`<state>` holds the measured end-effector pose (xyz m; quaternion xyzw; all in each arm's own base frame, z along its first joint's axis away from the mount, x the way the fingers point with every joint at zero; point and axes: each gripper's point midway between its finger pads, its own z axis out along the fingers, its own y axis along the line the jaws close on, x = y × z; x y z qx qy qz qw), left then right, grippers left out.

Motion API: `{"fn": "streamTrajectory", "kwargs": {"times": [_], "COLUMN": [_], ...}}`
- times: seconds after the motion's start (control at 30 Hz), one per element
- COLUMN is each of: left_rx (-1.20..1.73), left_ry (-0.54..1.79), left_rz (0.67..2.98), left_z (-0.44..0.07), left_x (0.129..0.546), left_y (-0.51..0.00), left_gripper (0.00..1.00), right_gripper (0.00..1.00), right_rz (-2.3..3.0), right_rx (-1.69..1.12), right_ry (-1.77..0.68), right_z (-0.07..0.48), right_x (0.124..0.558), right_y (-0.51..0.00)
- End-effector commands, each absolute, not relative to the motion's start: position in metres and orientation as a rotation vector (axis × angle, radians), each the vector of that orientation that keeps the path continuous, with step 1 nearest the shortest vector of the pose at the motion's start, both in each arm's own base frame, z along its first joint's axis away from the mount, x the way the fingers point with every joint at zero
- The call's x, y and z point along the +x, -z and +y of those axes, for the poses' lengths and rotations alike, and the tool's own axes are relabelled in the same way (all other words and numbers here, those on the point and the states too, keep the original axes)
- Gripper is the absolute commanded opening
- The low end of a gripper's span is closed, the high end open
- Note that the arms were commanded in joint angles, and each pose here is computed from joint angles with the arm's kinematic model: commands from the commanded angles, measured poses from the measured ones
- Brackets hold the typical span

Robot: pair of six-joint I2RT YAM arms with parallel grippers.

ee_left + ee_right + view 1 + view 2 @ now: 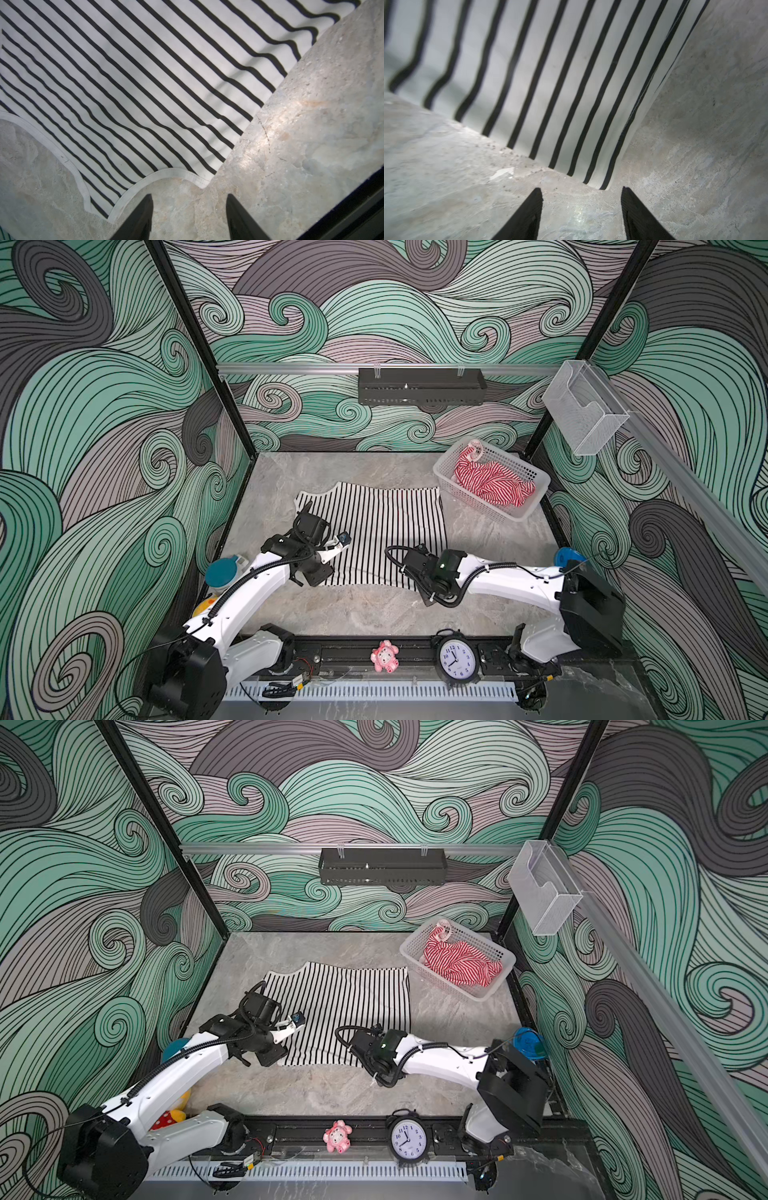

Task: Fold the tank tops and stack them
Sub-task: 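Move both grippers to the tank top's near hem corners and grasp them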

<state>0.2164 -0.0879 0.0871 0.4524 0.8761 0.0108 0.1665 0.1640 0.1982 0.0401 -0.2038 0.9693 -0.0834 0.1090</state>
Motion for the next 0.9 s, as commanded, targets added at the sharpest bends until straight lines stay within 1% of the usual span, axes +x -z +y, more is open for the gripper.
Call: {"fn": "streamTrajectory", "kwargs": {"times": [0.0, 0.07, 0.3, 0.5, 0.57, 0.67, 0.8, 0.87], "left_rx": [1.255, 1.254, 1.253, 1.326, 1.363, 1.395, 1.4, 1.4], "left_ry": [-0.015, -0.025, -0.057, -0.039, -0.048, -0.06, -0.096, -0.107], "left_rz": [2.495, 2.511, 2.615, 2.599, 2.588, 2.597, 2.628, 2.628], "left_z": [-0.094, -0.093, -0.089, -0.093, -0.093, -0.092, -0.088, -0.087], "left_x": [0.223, 0.224, 0.222, 0.212, 0.21, 0.208, 0.208, 0.209], "left_y": [-0.082, -0.077, -0.066, -0.062, -0.058, -0.053, -0.048, -0.048], "left_gripper": [0.6, 0.6, 0.59, 0.58, 0.58, 0.58, 0.58, 0.58], "right_gripper": [0.63, 0.62, 0.51, 0.48, 0.46, 0.46, 0.51, 0.52], "right_rz": [2.873, 2.873, 2.891, 2.909, 2.913, 2.92, 2.877, 2.852], "right_rx": [-0.521, -0.516, -0.515, -0.532, -0.534, -0.54, -0.547, -0.513], "right_ry": [0.323, 0.322, 0.357, 0.369, 0.378, 0.375, 0.297, 0.269], "right_z": [0.19, 0.191, 0.184, 0.176, 0.172, 0.17, 0.172, 0.167], "right_x": [0.164, 0.165, 0.164, 0.157, 0.155, 0.152, 0.151, 0.152], "right_y": [-0.027, -0.022, -0.011, -0.008, -0.006, -0.007, -0.022, -0.03]}}
